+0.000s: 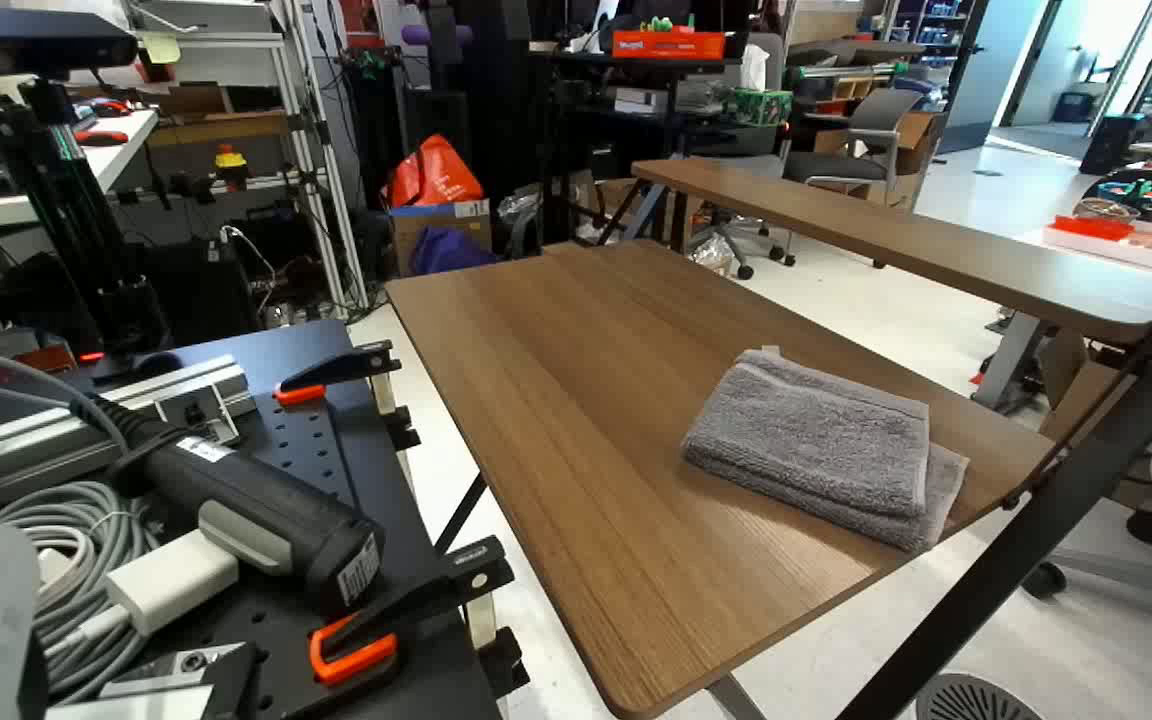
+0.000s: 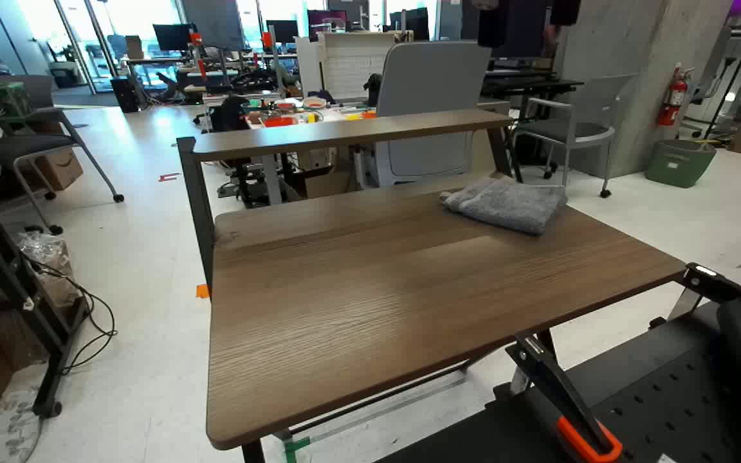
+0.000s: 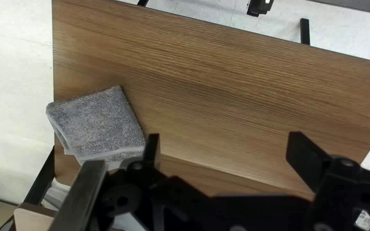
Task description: Move the towel to the left
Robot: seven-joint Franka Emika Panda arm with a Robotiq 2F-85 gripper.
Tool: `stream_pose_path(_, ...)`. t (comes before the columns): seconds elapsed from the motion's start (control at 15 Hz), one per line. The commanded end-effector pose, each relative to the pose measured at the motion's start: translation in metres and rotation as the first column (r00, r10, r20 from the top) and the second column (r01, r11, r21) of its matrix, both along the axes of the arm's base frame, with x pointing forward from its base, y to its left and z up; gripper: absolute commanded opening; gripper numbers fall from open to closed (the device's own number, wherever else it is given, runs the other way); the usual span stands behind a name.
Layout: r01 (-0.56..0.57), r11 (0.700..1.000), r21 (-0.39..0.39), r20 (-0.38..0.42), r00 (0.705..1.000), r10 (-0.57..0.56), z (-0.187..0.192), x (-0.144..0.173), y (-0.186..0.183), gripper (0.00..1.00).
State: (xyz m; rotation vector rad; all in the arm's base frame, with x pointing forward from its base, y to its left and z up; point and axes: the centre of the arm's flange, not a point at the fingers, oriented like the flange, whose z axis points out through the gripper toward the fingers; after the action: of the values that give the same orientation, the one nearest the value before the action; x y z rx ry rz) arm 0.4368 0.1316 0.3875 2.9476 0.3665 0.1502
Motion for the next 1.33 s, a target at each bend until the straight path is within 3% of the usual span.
stream_pose_path(0.0,0.0,1.0,0.0,0.001,1.0,0.0,0.0,0.0,0.0,1.0)
stream_pose_path(0.4,0.059,0.998,0.003,0.0,0.998,-0.059,-0.008,0.007,-0.031,1.0)
stream_pose_path(0.73,0.161,0.986,0.033,-0.02,0.987,-0.16,-0.025,0.024,-0.087,1.0)
stream_pose_path(1.27,0.375,0.922,0.101,-0.06,0.927,-0.37,-0.07,0.087,-0.202,1.0)
